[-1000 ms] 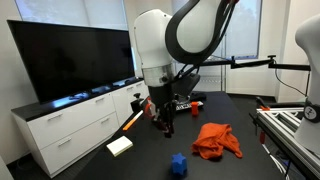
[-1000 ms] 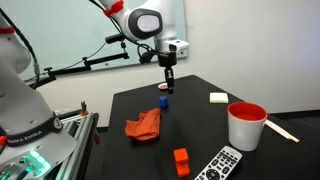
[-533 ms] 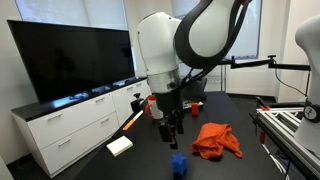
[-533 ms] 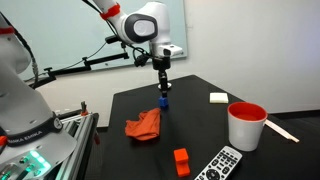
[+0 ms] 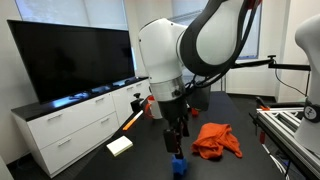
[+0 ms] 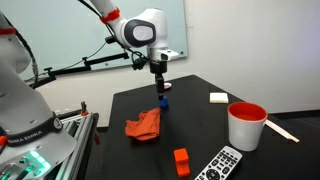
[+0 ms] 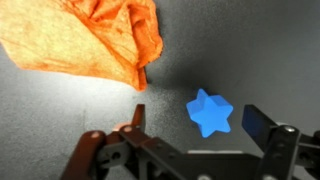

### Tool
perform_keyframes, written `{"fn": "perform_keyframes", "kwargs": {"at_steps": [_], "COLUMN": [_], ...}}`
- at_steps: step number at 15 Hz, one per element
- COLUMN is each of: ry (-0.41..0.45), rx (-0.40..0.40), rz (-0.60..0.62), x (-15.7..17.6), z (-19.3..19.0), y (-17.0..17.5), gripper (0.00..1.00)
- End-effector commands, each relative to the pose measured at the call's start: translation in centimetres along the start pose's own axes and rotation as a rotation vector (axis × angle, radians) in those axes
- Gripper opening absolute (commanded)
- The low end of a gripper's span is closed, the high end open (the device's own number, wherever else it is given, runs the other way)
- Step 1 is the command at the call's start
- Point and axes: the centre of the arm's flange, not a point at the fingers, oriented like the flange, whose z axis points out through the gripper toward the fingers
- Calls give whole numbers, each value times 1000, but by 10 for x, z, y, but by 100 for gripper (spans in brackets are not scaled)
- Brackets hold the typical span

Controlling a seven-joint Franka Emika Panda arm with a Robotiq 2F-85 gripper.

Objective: Put the blue object into the mug

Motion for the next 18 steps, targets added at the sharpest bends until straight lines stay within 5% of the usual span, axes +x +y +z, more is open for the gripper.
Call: {"fn": "perform_keyframes", "kwargs": {"at_steps": [1, 18], "ry": [6, 53], "rx": [1, 33], "rz": [-27, -53], "x": [-1, 19], "z": [4, 25], "y": [-6, -31], "gripper": [100, 100]}}
